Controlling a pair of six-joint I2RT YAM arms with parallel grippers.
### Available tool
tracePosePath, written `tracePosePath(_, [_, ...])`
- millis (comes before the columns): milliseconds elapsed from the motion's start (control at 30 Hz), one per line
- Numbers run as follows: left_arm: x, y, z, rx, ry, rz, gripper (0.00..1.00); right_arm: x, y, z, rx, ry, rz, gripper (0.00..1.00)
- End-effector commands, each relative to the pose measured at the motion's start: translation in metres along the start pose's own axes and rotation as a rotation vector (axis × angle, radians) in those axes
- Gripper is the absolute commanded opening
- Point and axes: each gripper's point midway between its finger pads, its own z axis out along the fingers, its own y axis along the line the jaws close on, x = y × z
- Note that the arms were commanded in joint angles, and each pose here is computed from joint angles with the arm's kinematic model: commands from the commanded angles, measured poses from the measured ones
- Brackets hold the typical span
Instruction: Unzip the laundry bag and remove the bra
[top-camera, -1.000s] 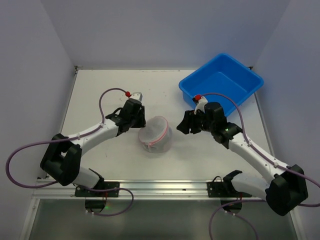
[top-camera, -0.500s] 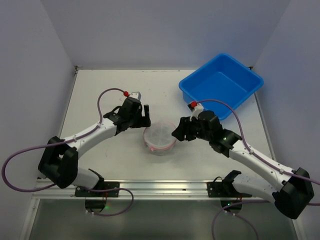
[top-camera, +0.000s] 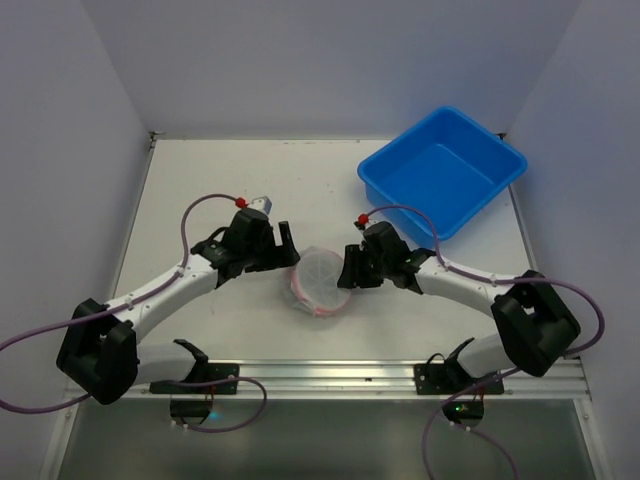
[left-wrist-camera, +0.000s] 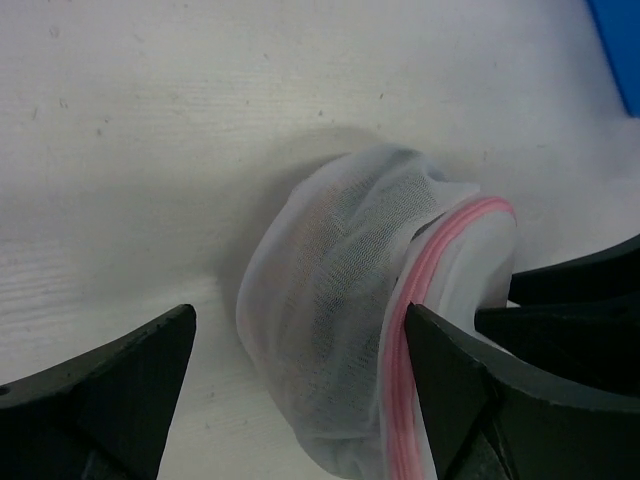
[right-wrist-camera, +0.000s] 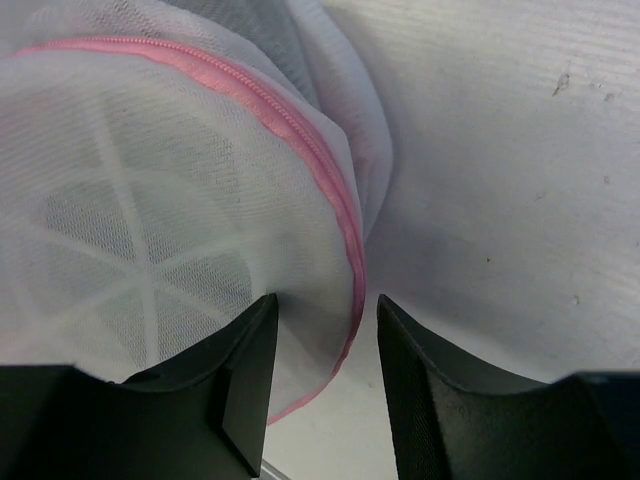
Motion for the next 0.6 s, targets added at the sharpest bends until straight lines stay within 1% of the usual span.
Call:
tracePosePath(0, [0.024, -0.01, 0.0, 0.096, 0.076, -0.061, 0.88, -0.037, 0.012, 0.004, -0.024, -0.092, -0.051, 0.46])
tracePosePath(33, [0.034, -0.009, 0.0, 0.116, 0.101, -0.073, 0.87, -0.043, 0.012, 0.004, -0.021, -0.102, -0.058, 0.46])
tracePosePath(67, [0.032, -0.014, 0.0, 0.141, 0.092, -0.089, 0.84, -0.045, 0.01, 0.006, -0.008, -0.103, -0.071, 0.46])
tracePosePath(233, [0.04, -0.029, -0.009, 0.235, 0.127, -0.119, 0.83, -0.059, 0.016, 0.006, -0.005, -0.112, -0.09, 0.46])
tracePosePath(333, [0.031, -0.035, -0.023, 0.264, 0.087, -0.134, 0.85, -0.061, 0.017, 0.009, -0.004, -0.109, -0.088, 0.46])
tracePosePath(367, [0.031, -0.032, -0.026, 0.246, 0.082, -0.143, 0.89, -0.062, 0.017, 0.009, -0.003, -0.11, -0.085, 0.46])
tracePosePath(467, [0.019, -0.026, -0.037, 0.204, 0.025, -0.159, 0.94, -0.063, 0.018, 0.01, -0.006, -0.11, -0.085, 0.46])
tracePosePath(567, [0.015, -0.027, -0.045, 0.206, 0.007, -0.192, 0.95, -0.066, 0.02, 0.008, -0.012, -0.122, -0.083, 0.46])
